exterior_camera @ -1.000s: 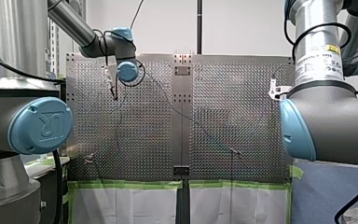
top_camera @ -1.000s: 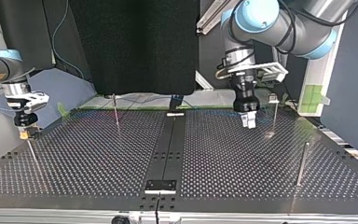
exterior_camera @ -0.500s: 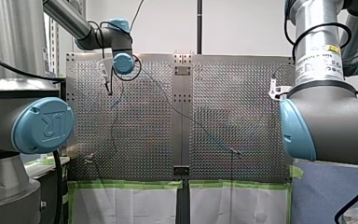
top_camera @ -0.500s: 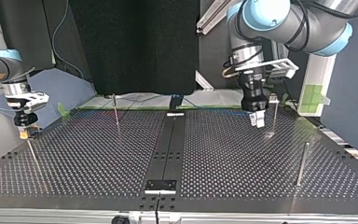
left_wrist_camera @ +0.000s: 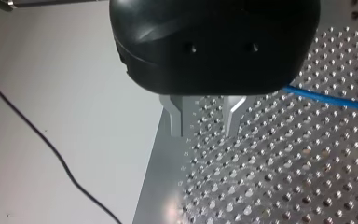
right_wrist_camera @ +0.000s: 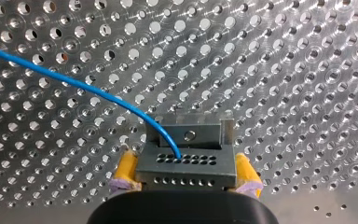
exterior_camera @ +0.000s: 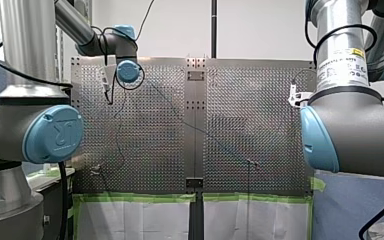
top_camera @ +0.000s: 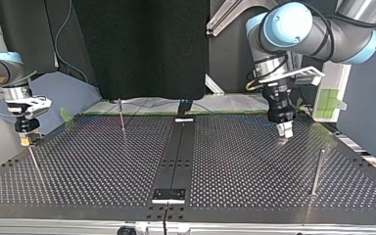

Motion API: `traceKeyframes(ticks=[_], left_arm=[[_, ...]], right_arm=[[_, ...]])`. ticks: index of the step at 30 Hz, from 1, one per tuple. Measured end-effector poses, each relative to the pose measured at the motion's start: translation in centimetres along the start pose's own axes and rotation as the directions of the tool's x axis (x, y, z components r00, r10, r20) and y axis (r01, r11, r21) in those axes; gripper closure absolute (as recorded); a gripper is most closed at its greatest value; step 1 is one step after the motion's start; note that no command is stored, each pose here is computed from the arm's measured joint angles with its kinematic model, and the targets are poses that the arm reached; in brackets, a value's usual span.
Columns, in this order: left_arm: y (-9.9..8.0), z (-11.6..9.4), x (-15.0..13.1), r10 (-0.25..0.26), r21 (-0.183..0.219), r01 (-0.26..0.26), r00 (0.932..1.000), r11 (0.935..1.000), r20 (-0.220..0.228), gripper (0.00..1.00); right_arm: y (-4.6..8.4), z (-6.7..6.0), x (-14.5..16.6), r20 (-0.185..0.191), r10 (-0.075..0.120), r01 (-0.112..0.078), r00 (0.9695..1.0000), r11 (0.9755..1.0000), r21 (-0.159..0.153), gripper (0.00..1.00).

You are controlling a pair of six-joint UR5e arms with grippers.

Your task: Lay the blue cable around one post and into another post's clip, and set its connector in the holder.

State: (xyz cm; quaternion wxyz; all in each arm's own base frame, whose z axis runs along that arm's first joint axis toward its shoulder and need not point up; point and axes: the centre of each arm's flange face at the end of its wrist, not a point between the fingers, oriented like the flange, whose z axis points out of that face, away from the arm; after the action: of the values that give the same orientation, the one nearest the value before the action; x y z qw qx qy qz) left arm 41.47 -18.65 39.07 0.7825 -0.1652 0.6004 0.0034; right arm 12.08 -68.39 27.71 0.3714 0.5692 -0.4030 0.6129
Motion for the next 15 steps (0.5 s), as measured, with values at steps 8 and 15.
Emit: traceKeyframes(ticks=[8,15], left_arm=[[0.8,1.6,-1.1,-0.012,-0.018,0.012,0.9996,0.9998,0.026,0.56],[1.4,2.6,-2.0,-0.011,-0.039,0.013,0.9992,0.9992,0.038,0.56]], right_arm=[[0.0,0.0,0.0,0.0,0.0,0.0,1.0,1.0,0.0,0.2],[0.0,0.0,0.0,-0.001,-0.001,0.001,1.0,1.0,0.0,0.2]])
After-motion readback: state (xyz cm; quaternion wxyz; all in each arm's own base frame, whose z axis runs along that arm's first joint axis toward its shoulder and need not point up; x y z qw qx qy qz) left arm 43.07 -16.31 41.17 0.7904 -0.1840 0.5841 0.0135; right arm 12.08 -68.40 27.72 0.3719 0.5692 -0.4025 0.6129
